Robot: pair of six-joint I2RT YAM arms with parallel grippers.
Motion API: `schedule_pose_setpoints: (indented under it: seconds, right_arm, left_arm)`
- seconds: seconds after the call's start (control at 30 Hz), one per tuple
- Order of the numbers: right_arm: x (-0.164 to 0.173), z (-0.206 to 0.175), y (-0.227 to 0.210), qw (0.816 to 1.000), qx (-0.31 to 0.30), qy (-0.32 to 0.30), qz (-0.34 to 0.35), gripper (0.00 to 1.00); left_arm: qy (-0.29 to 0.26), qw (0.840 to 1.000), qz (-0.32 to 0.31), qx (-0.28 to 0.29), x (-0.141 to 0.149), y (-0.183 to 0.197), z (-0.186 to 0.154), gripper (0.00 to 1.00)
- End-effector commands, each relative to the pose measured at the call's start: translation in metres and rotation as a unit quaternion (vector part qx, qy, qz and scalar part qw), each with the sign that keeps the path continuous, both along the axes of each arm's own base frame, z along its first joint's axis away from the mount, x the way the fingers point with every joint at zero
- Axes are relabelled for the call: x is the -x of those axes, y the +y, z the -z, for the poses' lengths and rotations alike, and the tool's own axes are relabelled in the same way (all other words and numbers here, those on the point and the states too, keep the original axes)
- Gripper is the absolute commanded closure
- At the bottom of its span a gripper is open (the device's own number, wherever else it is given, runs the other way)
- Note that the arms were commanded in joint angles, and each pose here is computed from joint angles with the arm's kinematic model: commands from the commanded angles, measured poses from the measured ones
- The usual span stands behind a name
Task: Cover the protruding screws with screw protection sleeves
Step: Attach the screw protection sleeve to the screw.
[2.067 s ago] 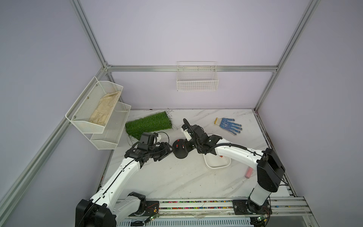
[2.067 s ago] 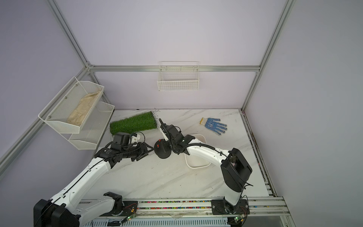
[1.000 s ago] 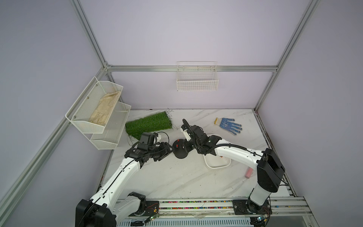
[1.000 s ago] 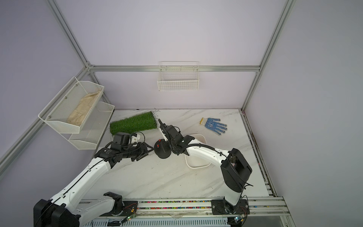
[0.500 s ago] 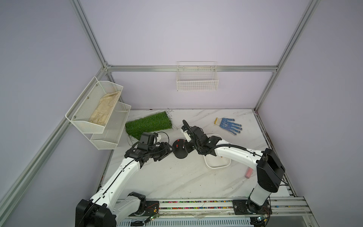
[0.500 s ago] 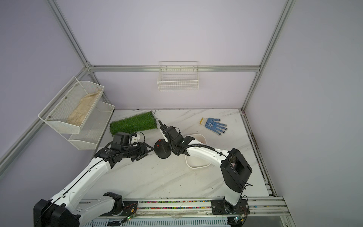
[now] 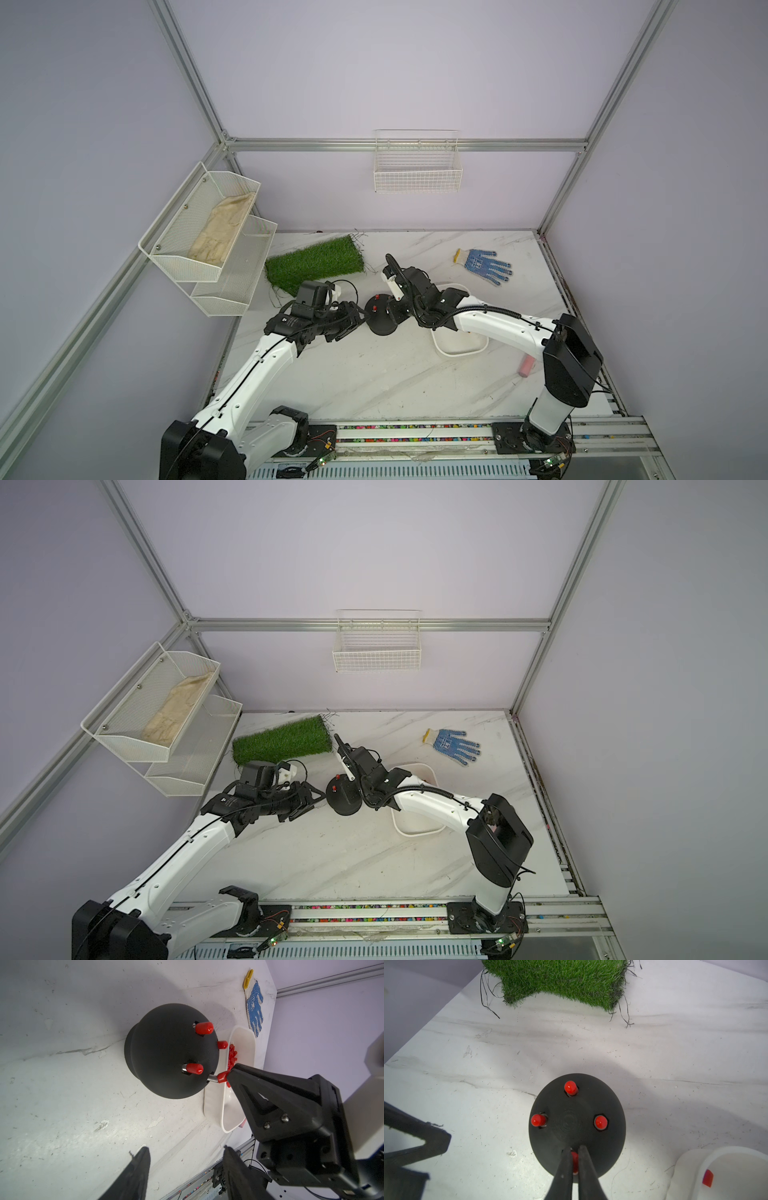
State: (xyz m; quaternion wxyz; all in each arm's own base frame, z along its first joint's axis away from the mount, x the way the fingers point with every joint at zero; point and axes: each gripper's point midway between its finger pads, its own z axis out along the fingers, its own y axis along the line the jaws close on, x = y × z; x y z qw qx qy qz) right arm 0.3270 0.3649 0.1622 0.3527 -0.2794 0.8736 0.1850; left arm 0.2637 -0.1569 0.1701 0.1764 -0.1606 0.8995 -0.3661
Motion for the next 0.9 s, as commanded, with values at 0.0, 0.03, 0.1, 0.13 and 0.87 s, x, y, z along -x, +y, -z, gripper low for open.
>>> schedule_pose_setpoints:
  seconds: [0.0, 0.03, 0.1, 0.13, 0.87]
  right_arm:
    - [0.0111, -0.0129, 0.0075, 1.000, -0.011, -0.009, -0.020, 0.89]
    - [0.0113, -0.0136, 0.0079, 1.000, -0.011, -0.011, -0.022, 0.89]
    - [0.0123, -0.0118, 0.0089, 1.000, -0.004, -0.012, -0.024, 0.89]
    - [0.0125, -0.0112, 0.0088, 1.000, -0.002, -0.012, -0.025, 0.89]
    - [0.0140, -0.0105, 0.0062, 0.999, 0.027, -0.032, -0.029, 0.86]
  left_arm:
    - [-0.006, 1.000, 0.003, 0.005, -0.0008, -0.0008, 0.0021, 0.43]
    - [-0.007, 1.000, 0.003, 0.006, -0.0009, -0.0009, 0.0018, 0.43]
    - [-0.006, 1.000, 0.003, 0.005, -0.0008, -0.0008, 0.0022, 0.43]
    - [-0.006, 1.000, 0.003, 0.006, -0.0009, -0.0009, 0.0020, 0.43]
    - [-0.004, 1.000, 0.002, 0.006, -0.0008, -0.0008, 0.0031, 0.43]
